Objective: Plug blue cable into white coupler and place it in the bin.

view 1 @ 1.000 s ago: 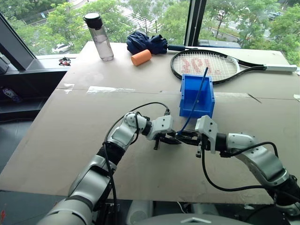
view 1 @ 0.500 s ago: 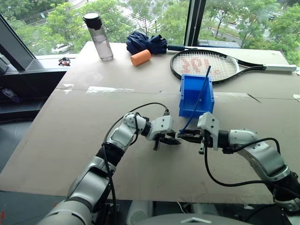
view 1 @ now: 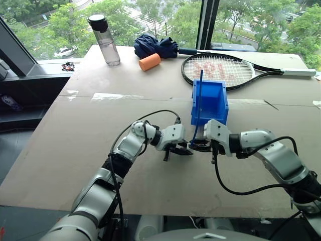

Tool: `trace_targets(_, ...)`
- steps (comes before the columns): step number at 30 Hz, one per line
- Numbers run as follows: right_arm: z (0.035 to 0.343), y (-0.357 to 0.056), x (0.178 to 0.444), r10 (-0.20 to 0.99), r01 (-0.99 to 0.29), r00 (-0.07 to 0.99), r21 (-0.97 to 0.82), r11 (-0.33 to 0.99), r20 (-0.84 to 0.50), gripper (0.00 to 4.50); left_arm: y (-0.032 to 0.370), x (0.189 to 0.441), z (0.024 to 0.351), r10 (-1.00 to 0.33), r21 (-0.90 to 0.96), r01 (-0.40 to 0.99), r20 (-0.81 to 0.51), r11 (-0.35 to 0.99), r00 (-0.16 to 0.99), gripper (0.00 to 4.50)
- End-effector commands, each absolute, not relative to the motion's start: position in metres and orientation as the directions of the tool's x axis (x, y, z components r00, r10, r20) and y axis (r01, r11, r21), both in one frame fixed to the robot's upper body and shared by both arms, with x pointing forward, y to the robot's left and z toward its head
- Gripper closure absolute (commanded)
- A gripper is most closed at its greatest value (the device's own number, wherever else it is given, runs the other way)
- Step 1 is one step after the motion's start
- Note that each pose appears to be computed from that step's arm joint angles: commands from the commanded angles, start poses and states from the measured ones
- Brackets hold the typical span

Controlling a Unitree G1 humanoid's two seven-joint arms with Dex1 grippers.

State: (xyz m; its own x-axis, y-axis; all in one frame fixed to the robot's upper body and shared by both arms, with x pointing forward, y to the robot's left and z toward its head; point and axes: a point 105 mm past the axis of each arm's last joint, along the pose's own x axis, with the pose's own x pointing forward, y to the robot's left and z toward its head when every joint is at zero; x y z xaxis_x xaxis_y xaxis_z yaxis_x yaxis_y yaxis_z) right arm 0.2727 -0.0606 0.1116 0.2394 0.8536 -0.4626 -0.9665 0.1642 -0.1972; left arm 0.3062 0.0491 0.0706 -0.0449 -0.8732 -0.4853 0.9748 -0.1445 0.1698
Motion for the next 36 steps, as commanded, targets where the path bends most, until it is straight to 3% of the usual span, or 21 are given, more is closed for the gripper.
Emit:
trace_targets(1,0.062,-0.066,0.265,0.776,-0.985,0.154,-0.037,0.166,-0.612,4.5,0.039,0.3,0.079,-0.886,0.194,0.964,-0.457,-0.185,-0.078,3.94)
trace_targets(16,0.037,-0.065,0.261,0.75,-0.985,0.111,0.03,0.172,-0.652,4.5,0.036,0.297,0.079,-0.896,0.196,0.966,-0.44,-0.166,-0.065,3.94)
trace_targets(20,0.049,-0.061,0.267,0.798,-0.98,0.153,0.012,0.197,-0.583,4.5,0.039,0.298,0.081,-0.9,0.171,0.974,-0.432,-0.146,-0.059,3.94)
trace_targets(25,0.102,-0.068,0.278,0.875,-0.935,0.342,-0.036,0.352,-0.342,4.5,0.057,0.301,0.098,-0.937,0.146,0.989,-0.346,0.006,0.057,1.71)
trace_targets(28,0.159,-0.081,0.283,0.878,-0.887,0.455,0.011,0.461,-0.147,4.5,0.086,0.295,0.111,-0.94,0.106,0.981,-0.285,0.165,0.189,0.23)
trace_targets(31,0.214,-0.099,0.305,0.836,-0.835,0.547,0.045,0.548,-0.031,4.5,0.107,0.291,0.14,-0.928,0.11,0.936,-0.136,0.334,0.347,0.1)
trace_targets(33,0.229,-0.106,0.318,0.809,-0.806,0.587,0.085,0.586,-0.018,4.5,0.11,0.288,0.147,-0.918,0.119,0.921,-0.107,0.37,0.383,0.1)
trace_targets(36,0.238,-0.117,0.364,0.726,-0.707,0.684,0.176,0.685,-0.078,4.5,0.108,0.287,0.155,-0.905,0.145,0.904,-0.08,0.403,0.417,0.1)
